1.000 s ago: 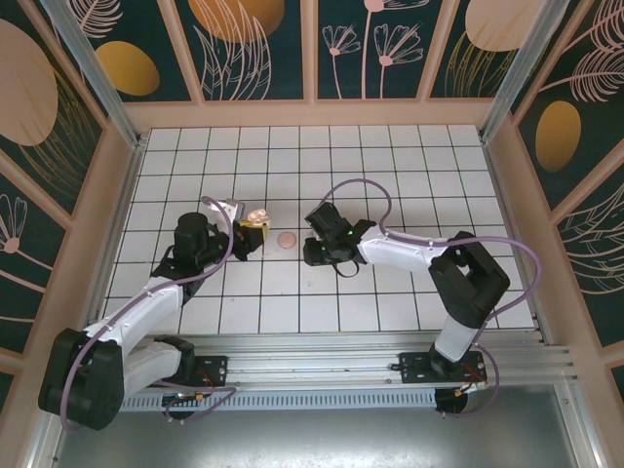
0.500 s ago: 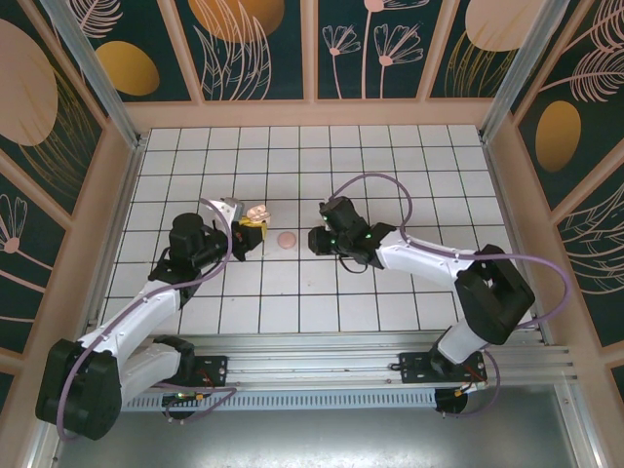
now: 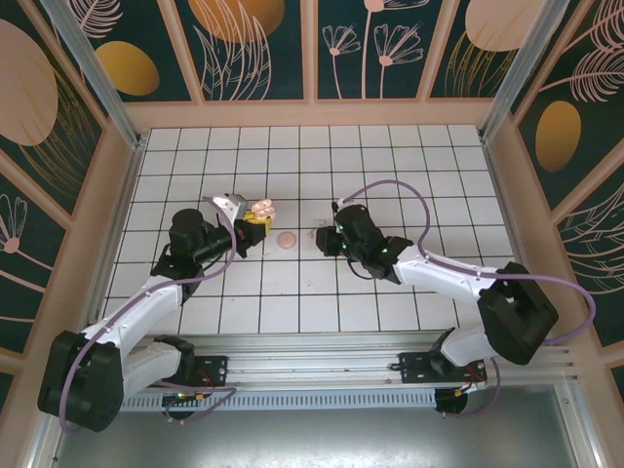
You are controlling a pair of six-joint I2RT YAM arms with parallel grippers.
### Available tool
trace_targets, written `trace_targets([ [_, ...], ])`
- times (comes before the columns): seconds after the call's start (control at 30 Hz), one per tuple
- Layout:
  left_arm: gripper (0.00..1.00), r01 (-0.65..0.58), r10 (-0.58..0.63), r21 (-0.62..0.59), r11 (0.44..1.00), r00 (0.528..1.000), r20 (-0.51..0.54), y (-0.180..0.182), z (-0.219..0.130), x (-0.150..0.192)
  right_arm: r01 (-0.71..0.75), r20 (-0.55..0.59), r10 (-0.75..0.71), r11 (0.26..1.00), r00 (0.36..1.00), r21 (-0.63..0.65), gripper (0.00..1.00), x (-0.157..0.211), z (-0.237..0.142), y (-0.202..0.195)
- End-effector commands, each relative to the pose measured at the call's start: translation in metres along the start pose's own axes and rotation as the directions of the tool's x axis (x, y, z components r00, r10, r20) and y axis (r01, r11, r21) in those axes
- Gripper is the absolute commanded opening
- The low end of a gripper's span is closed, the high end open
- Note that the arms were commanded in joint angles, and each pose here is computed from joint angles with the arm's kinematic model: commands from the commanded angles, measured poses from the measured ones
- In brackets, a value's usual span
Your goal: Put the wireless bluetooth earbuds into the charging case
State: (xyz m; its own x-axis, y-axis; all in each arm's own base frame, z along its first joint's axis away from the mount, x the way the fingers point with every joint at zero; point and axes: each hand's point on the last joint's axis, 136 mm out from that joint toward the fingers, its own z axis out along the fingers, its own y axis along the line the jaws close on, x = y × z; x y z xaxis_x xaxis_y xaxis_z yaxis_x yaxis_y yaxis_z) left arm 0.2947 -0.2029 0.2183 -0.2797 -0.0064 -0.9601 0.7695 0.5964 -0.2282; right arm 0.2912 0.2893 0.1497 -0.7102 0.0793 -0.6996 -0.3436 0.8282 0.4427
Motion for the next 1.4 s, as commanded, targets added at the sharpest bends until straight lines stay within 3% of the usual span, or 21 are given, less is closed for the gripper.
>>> trace_targets([
  [0.0,0.19,-0.095,0.091,0.058,0.994,0.994,0.066,-0.012,0.002,-0.020,0.049,0.132,-0.045,0.998,0.990,-0.030,0.23,-0.029,-0.011,0.006],
  [0.4,0.19,-0.148,0.161,0.207,0.967,0.986,-0.044,-0.039,0.039,0.017,0.315,0.306,-0.279,0.946,0.910,-0.073,0.23,-0.074,-0.048,0.038],
  [0.63,0.20,-0.178,0.185,0.258,0.949,0.983,0.000,-0.050,0.037,0.012,0.461,0.363,-0.394,0.879,0.845,-0.119,0.23,-0.087,-0.060,0.066],
  [0.9,0.21,-0.229,0.227,0.292,0.929,0.973,0.039,-0.059,0.033,0.010,0.532,0.407,-0.426,0.824,0.808,-0.195,0.23,-0.090,-0.063,0.091],
  [1.37,0.19,-0.444,0.405,0.223,0.868,0.892,0.202,-0.066,0.024,-0.002,0.573,0.435,-0.441,0.783,0.785,-0.241,0.23,-0.074,-0.077,0.117],
])
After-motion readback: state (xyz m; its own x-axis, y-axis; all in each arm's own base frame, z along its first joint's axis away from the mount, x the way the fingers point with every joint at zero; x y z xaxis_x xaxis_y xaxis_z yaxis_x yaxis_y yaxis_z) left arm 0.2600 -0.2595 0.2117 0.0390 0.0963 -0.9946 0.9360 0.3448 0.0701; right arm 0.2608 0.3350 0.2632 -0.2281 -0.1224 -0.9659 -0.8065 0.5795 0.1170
